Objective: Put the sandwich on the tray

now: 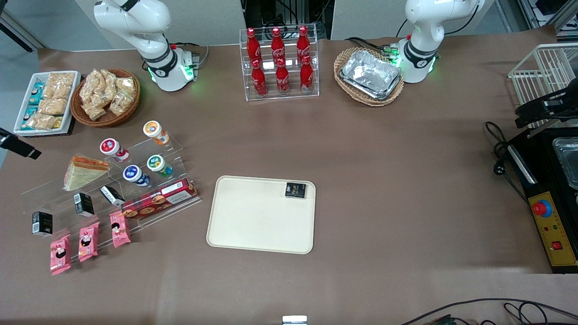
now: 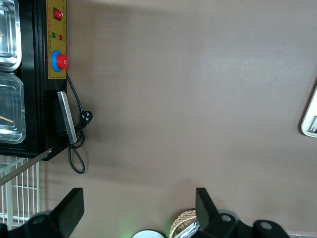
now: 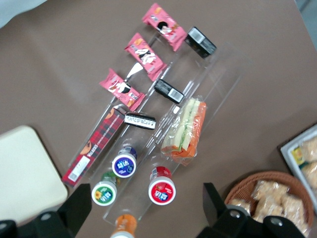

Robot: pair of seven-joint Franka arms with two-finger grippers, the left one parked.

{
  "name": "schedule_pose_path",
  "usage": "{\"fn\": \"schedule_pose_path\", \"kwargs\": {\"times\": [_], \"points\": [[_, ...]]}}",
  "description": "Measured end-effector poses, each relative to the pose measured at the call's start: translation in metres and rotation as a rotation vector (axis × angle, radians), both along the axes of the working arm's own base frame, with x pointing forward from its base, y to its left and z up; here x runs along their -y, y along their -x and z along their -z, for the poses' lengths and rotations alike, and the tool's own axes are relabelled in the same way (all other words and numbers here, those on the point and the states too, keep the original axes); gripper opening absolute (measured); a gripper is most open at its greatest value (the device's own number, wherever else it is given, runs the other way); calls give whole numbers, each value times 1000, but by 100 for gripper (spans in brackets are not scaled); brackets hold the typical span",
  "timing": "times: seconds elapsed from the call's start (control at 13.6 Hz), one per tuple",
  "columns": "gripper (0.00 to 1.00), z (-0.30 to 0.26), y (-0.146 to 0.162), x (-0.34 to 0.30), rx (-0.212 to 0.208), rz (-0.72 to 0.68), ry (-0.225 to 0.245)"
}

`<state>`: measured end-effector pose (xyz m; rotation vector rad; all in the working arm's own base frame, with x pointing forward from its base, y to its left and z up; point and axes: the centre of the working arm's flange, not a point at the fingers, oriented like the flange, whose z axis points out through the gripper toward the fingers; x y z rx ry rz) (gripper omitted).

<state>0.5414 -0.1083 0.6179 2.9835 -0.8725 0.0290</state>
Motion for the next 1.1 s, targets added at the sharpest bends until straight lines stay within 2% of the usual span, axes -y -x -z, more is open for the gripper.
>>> {"fn": "schedule_pose_path", "kwargs": {"times": [0.22,0.37,0.59,1.1], "points": [[100,2,4,10,-11,212,-1],[100,11,7,16,-42,339,-3],[100,40,5,16,-90,441,1],[100,115,-2,48,-52,515,4]]}}
